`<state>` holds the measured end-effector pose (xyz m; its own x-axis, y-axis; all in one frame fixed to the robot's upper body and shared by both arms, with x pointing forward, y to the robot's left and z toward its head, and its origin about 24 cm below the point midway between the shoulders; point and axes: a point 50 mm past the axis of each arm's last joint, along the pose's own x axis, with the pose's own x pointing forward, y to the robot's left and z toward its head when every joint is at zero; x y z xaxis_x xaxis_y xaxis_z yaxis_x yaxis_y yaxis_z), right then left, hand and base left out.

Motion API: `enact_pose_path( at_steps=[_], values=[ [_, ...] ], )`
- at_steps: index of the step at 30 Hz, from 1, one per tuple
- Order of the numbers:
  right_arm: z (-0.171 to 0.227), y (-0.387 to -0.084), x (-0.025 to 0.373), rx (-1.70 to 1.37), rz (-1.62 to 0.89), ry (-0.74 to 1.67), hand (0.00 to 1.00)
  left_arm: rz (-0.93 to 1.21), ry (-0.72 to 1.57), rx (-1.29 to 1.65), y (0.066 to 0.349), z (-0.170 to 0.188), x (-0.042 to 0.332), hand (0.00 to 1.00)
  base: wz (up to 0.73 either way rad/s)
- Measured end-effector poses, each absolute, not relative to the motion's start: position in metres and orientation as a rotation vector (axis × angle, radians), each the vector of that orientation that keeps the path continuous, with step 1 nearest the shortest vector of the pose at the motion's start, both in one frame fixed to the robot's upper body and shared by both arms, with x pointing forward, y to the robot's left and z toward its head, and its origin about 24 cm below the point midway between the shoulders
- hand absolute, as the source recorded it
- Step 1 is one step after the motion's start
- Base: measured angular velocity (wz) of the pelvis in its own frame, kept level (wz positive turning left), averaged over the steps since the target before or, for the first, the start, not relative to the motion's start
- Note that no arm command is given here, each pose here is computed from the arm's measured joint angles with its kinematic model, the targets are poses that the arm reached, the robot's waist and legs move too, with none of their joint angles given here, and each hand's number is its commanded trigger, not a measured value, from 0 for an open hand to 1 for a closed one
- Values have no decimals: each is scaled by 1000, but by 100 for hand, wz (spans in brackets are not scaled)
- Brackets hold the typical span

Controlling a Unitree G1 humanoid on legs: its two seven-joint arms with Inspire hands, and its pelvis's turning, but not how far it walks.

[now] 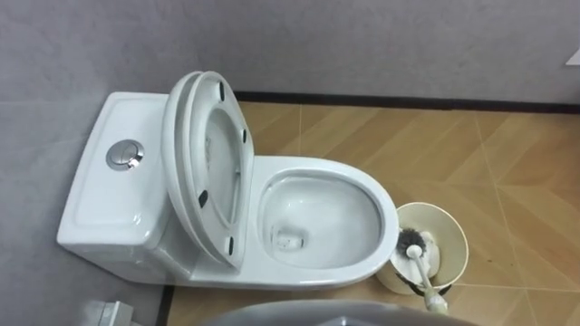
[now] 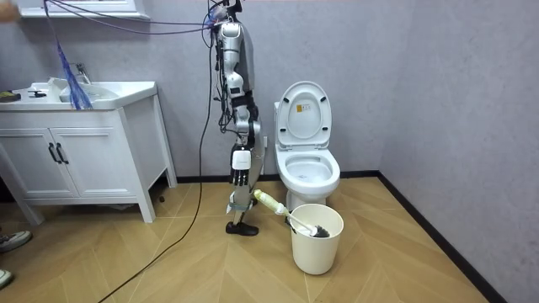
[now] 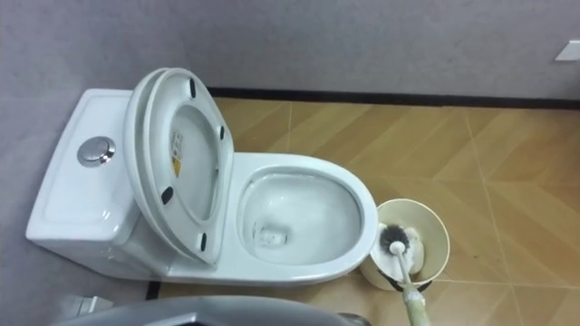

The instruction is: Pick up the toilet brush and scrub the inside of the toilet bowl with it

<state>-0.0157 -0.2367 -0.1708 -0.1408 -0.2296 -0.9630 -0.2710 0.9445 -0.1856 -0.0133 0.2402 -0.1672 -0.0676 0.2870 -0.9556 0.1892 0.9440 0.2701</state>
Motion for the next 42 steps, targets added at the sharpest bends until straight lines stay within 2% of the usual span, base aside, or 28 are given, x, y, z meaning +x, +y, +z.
enact_pose_path(
  at_steps=[8, 21, 30, 42],
  values=[
    [-170, -240, 9, -439, -23, 1573, 0, 74, 1608, 372, 239, -168, -5, 0, 4],
    [-155, -248, 79, -470, -233, 1187, 0, 51, 1476, 403, 243, -166, 14, 0, 0],
    [-143, -264, 108, -477, -452, 1088, 0, 86, 1346, 440, 248, -161, 55, 0, 4],
    [-140, -278, 109, -524, -530, 1097, 0, 67, 1155, 484, 245, -151, 103, 0, 2]
  ],
)
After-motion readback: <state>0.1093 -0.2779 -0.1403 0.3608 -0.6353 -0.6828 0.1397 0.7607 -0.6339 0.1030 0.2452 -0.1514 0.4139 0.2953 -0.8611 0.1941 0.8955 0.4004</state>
